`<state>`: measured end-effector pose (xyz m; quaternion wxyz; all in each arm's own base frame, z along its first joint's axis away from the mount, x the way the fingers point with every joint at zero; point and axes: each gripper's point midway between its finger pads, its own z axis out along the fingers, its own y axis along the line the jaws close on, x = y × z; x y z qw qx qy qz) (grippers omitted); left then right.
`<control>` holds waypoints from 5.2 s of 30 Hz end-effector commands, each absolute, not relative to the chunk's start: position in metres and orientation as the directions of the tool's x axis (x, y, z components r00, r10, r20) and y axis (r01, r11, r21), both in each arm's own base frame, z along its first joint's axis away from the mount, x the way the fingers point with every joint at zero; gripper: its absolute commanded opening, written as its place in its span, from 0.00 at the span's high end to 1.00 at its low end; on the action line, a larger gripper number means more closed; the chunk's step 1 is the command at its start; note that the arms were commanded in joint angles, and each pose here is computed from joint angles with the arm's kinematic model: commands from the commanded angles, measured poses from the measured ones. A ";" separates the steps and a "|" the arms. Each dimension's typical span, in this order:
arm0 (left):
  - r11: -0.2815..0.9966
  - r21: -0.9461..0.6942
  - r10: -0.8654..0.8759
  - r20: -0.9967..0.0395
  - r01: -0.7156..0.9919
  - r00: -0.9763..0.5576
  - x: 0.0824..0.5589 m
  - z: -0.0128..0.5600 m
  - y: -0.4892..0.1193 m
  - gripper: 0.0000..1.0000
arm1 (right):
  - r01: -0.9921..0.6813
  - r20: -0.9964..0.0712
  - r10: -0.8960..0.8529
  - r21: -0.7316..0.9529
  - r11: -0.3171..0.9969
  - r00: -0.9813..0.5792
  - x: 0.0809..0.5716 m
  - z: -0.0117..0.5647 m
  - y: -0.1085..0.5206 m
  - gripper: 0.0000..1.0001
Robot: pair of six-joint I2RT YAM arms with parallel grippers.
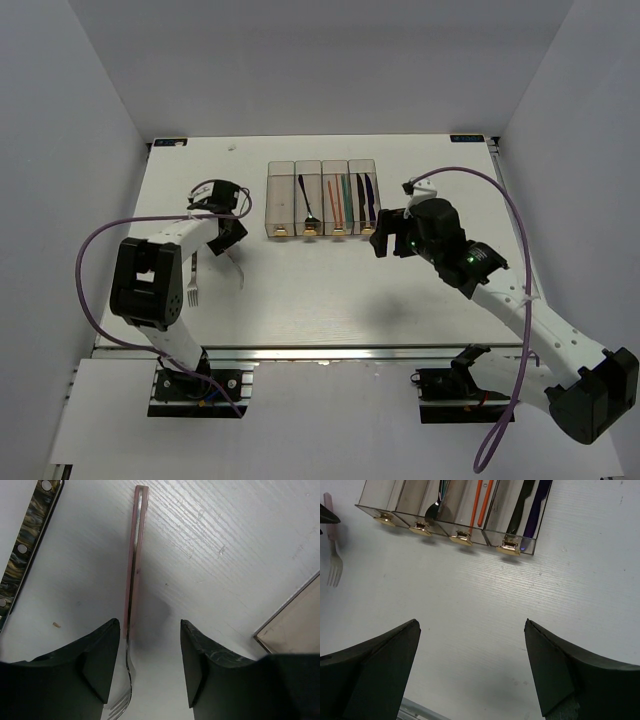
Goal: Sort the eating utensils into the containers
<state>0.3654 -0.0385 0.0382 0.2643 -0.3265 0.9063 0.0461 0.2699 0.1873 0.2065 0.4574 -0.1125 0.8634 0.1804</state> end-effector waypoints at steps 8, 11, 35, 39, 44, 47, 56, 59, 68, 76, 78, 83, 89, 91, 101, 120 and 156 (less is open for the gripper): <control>0.774 -0.089 -0.564 -0.545 -0.627 -0.620 0.363 0.049 -0.027 0.43 | -0.369 -0.836 -0.013 0.227 0.901 -0.548 0.277 0.210 0.195 0.11; 0.773 -0.088 -0.568 -0.538 -0.628 -0.623 0.361 0.042 -0.025 0.45 | -0.369 -0.833 -0.015 0.229 0.901 -0.554 0.277 0.209 0.196 0.11; 0.870 -0.229 -0.468 -0.659 -0.436 -0.589 0.393 0.135 -0.044 1.00 | -0.351 -0.840 -0.023 0.202 0.914 -0.542 0.279 0.213 0.189 0.11; 0.917 -0.387 -0.366 -0.713 -0.099 -0.598 0.429 0.204 -0.114 1.00 | -0.335 -0.841 -0.025 0.187 0.923 -0.541 0.281 0.211 0.185 0.11; 0.933 -0.333 -0.171 -0.741 0.134 -0.649 0.478 0.220 -0.188 1.00 | -0.333 -0.828 -0.013 0.210 0.919 -0.560 0.278 0.209 0.188 0.11; 0.942 -0.300 -0.126 -0.731 0.150 -0.671 0.505 0.212 -0.196 1.00 | -0.323 -0.835 -0.023 0.188 0.928 -0.550 0.277 0.212 0.181 0.11; 0.957 -0.245 -0.061 -0.689 0.153 -0.722 0.533 0.174 -0.202 1.00 | -0.309 -0.845 -0.043 0.147 0.940 -0.533 0.274 0.214 0.168 0.11; 0.959 -0.263 -0.104 -0.680 0.109 -0.726 0.529 0.155 -0.199 1.00 | -0.311 -0.844 -0.044 0.148 0.939 -0.534 0.274 0.213 0.169 0.11; 0.958 -0.279 -0.147 -0.665 0.062 -0.732 0.512 0.143 -0.192 1.00 | -0.317 -0.843 -0.047 0.149 0.937 -0.535 0.275 0.213 0.171 0.11; 0.971 -0.237 -0.144 -0.667 0.025 -0.731 0.517 0.138 -0.184 0.80 | -0.318 -0.841 -0.047 0.151 0.936 -0.540 0.275 0.212 0.172 0.11; 0.973 -0.231 -0.141 -0.658 0.021 -0.740 0.517 0.136 -0.183 0.71 | -0.317 -0.841 -0.046 0.152 0.936 -0.539 0.275 0.213 0.171 0.11; 0.970 -0.238 -0.132 -0.671 0.043 -0.730 0.515 0.150 -0.184 0.49 | -0.317 -0.845 -0.045 0.151 0.936 -0.533 0.275 0.215 0.171 0.11; 0.979 -0.178 -0.199 -0.741 -0.098 -0.641 0.505 0.213 -0.145 0.37 | -0.322 -0.846 -0.044 0.153 0.934 -0.531 0.275 0.218 0.172 0.11; 0.951 -0.159 -0.295 -0.727 -0.266 -0.621 0.481 0.214 -0.093 0.35 | -0.327 -0.850 -0.042 0.156 0.932 -0.526 0.274 0.222 0.172 0.11; 0.742 -0.089 -0.554 -0.639 -0.664 -0.533 0.327 0.147 0.073 0.02 | -0.423 -0.852 -0.044 0.214 0.880 -0.521 0.259 0.223 0.186 0.11; 0.797 -0.054 -0.587 -0.299 -0.601 -0.752 0.284 0.025 0.050 0.48 | -0.535 -0.867 -0.049 0.261 0.803 -0.495 0.245 0.235 0.204 0.11; 0.821 -0.074 -0.566 -0.247 -0.567 -0.787 0.284 0.001 0.040 1.00 | -0.515 -0.869 -0.046 0.249 0.820 -0.493 0.250 0.237 0.201 0.11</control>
